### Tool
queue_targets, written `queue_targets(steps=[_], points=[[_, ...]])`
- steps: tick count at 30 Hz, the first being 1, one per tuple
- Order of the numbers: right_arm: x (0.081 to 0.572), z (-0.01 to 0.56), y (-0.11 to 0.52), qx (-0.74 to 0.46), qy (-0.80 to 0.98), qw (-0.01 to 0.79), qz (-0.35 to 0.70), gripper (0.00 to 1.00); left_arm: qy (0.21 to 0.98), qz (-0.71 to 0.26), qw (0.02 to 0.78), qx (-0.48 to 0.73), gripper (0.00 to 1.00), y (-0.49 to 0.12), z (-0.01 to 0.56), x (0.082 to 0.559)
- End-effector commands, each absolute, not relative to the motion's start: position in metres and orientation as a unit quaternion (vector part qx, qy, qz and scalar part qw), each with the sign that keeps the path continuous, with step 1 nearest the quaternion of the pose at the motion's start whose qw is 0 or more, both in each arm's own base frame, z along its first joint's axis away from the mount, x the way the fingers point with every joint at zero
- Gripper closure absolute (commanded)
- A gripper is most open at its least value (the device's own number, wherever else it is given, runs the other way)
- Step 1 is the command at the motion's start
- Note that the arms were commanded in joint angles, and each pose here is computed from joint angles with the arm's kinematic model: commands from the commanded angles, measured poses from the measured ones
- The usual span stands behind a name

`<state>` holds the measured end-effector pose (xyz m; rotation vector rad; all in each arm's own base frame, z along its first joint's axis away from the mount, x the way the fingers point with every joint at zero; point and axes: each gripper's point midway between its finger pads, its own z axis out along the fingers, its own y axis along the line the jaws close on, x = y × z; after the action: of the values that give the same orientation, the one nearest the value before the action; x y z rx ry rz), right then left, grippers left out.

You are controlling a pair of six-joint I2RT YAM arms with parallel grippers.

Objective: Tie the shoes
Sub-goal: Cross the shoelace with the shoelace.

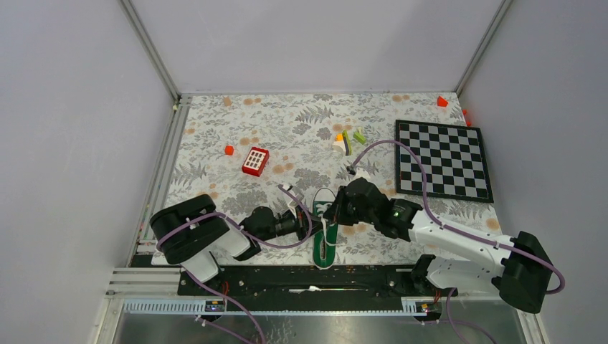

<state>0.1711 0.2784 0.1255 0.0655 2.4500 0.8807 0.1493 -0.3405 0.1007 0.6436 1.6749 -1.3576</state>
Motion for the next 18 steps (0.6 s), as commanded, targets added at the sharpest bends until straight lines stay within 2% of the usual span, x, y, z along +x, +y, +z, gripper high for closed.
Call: queue_targets(steps=[1, 2, 3, 5, 6, 7, 11, 18], points=[[0.179, 0.162, 0.285, 0.025, 0.882, 0.297, 0.364, 1.0, 0.64, -0.567, 0.442, 0.27, 1.0, -0.345, 0.117, 0.144], [0.18, 0.162, 0.282, 0.028, 0.882, 0.302, 0.36, 1.0, 0.639, -0.567, 0.444, 0.271, 1.0, -0.344, 0.118, 0.144], [0.18, 0.164, 0.279, 0.03, 0.881, 0.307, 0.358, 0.94, 0.639, -0.566, 0.444, 0.271, 1.0, -0.344, 0.118, 0.143], [0.182, 0.164, 0.271, 0.038, 0.882, 0.316, 0.347, 0.54, 0.637, -0.565, 0.447, 0.274, 1.0, -0.342, 0.119, 0.142], [0.183, 0.165, 0.268, 0.039, 0.882, 0.321, 0.344, 0.44, 0.635, -0.564, 0.449, 0.276, 1.0, -0.342, 0.12, 0.142], [0.183, 0.166, 0.266, 0.038, 0.881, 0.325, 0.343, 0.39, 0.633, -0.564, 0.451, 0.279, 1.0, -0.341, 0.121, 0.142], [0.183, 0.17, 0.252, 0.043, 0.88, 0.336, 0.334, 0.35, 0.63, -0.561, 0.455, 0.284, 1.0, -0.339, 0.121, 0.14], [0.149, 0.158, 0.27, -0.051, 0.88, 0.277, 0.382, 0.49, 0.628, -0.563, 0.458, 0.281, 1.0, -0.341, 0.124, 0.142]])
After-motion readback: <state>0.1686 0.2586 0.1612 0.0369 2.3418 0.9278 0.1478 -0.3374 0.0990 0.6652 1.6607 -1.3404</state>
